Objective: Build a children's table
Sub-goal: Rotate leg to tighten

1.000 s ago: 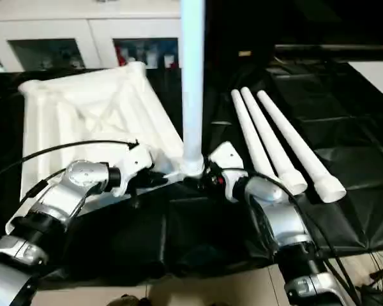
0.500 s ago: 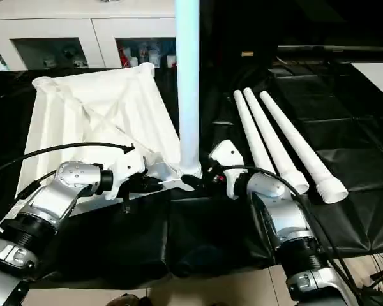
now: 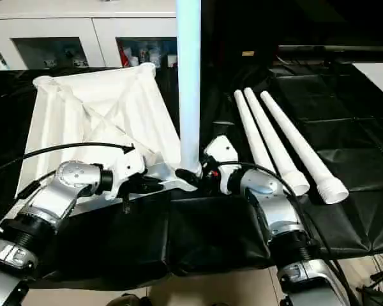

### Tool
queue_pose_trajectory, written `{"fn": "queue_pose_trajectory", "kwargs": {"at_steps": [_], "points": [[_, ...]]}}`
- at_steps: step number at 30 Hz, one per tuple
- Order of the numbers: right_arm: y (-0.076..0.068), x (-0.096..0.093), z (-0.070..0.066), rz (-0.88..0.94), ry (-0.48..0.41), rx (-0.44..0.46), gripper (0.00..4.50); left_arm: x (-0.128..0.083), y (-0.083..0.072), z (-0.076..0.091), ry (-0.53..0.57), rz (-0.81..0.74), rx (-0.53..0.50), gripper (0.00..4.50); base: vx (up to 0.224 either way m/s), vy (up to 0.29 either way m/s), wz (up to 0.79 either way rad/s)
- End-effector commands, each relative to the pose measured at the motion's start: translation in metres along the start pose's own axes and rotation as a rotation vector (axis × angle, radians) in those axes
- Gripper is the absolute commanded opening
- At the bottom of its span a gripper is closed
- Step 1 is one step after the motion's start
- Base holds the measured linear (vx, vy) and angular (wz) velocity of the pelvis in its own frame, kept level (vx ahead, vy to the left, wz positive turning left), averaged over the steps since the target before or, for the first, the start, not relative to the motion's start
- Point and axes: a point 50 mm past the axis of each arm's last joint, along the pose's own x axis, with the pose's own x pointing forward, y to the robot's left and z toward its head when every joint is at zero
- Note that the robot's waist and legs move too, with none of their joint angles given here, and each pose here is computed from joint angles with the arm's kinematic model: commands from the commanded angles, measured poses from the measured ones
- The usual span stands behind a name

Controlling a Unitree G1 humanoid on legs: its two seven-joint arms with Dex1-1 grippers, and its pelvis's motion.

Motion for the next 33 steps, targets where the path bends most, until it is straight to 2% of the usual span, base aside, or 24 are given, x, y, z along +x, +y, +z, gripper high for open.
{"fn": "queue_pose_trajectory", "kwargs": {"at_steps": [1, 5, 7, 9, 13, 17, 18, 27, 30, 32, 33], "points": [[-0.002, 0.001, 0.003, 0.003, 0.001, -0.023, 3.66, 0.001, -0.001, 0.007, -0.010, -0.023, 0.046, 0.00, 0.000, 0.000, 0.00], [-0.004, 0.002, 0.002, -0.007, -0.003, -0.021, 3.66, 0.001, 0.000, 0.007, -0.009, -0.020, 0.046, 0.00, 0.000, 0.000, 0.00], [-0.004, 0.003, 0.002, -0.008, -0.008, -0.016, 3.43, 0.002, -0.001, 0.007, -0.009, -0.021, 0.045, 0.00, 0.000, 0.000, 0.00], [-0.003, 0.004, 0.002, -0.002, -0.006, -0.018, 3.43, 0.002, -0.001, 0.007, -0.008, -0.021, 0.043, 0.00, 0.000, 0.000, 0.00], [-0.003, 0.004, 0.000, 0.002, -0.002, -0.021, 3.01, 0.003, -0.002, 0.006, -0.008, -0.022, 0.042, 0.00, 0.000, 0.000, 0.00], [-0.002, 0.005, -0.002, 0.006, 0.002, -0.021, 2.79, 0.003, -0.002, 0.006, -0.007, -0.024, 0.040, 0.00, 0.000, 0.000, 0.00], [-0.002, 0.005, -0.002, 0.006, 0.002, -0.022, 2.61, 0.003, -0.002, 0.006, -0.007, -0.024, 0.040, 0.00, 0.000, 0.000, 0.00], [-0.002, 0.004, -0.004, -0.003, 0.008, -0.019, 2.49, 0.003, -0.003, 0.005, -0.004, -0.026, 0.034, 0.00, 0.000, 0.000, 0.00], [-0.004, 0.006, -0.007, -0.061, 0.016, 0.008, 2.49, 0.005, -0.002, 0.007, -0.015, -0.011, 0.017, 0.00, 0.000, 0.000, 0.00], [-0.007, 0.013, -0.008, -0.180, 0.014, 0.101, 2.49, 0.010, 0.000, 0.010, -0.033, 0.021, -0.016, 0.00, 0.000, 0.000, 0.00], [-0.007, 0.013, -0.008, -0.180, 0.014, 0.101, 2.49, 0.010, 0.000, 0.010, -0.033, 0.021, -0.016, 0.00, 0.000, 0.000, 0.00]]}}
